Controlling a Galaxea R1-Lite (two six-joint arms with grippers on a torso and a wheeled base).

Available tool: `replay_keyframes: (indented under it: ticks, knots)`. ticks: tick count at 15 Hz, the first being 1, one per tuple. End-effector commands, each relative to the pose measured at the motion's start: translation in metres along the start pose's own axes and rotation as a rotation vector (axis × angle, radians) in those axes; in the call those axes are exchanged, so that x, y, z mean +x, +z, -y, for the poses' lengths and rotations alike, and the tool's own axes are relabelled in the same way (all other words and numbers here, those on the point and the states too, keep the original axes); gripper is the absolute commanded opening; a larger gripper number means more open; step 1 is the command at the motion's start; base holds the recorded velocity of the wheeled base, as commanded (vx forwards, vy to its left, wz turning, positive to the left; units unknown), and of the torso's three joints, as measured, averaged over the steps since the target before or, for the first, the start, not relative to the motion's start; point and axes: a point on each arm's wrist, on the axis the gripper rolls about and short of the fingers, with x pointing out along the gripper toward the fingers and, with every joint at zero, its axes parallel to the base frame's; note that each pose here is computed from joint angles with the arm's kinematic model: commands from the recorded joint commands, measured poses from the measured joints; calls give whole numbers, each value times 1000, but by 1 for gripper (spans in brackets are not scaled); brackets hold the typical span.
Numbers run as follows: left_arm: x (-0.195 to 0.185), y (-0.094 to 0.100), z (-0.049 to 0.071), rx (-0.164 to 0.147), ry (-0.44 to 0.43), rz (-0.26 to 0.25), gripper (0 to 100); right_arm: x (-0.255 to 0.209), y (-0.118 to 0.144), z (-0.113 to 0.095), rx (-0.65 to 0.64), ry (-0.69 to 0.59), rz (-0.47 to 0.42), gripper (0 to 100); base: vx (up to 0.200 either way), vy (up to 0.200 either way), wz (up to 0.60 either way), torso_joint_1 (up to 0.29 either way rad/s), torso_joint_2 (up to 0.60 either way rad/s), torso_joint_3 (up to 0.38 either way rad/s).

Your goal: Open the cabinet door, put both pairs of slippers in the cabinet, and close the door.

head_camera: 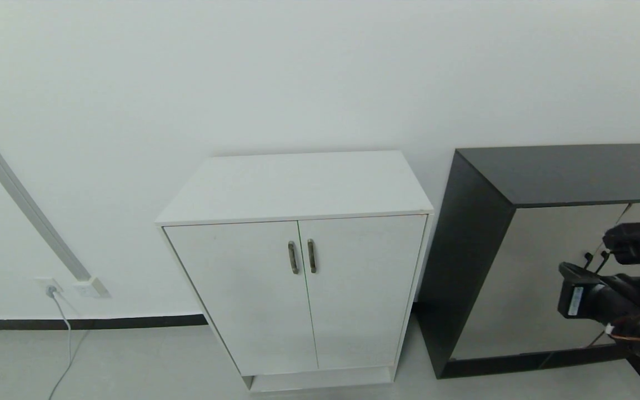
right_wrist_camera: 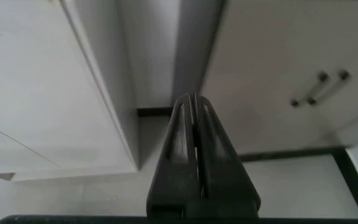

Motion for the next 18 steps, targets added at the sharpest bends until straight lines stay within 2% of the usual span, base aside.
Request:
replay_keyframes:
  ticks: [1, 7, 13, 16, 18]
  knots:
    - [0, 0, 0, -1, 1, -1, 0, -39, -10, 20, 9, -22, 18, 0, 0, 0, 0, 0, 0, 0]
    - [0, 0, 0, -1, 2, -1, 0, -83, -27, 43, 14, -56, -19, 0, 0, 0, 0, 0, 0, 0]
    - [0, 0, 0, -1, 1, -1, 0, -123, -43, 52, -15, 62, -69, 0, 0, 0, 0, 0, 0, 0]
    - [0, 0, 0, -1, 1, -1, 0, -145, -63, 56, -63, 176, -132, 0, 0, 0, 0, 0, 0, 0]
    - [0, 0, 0, -1, 2, -1, 0, -153, -70, 57, -69, 243, -143, 0, 0, 0, 0, 0, 0, 0]
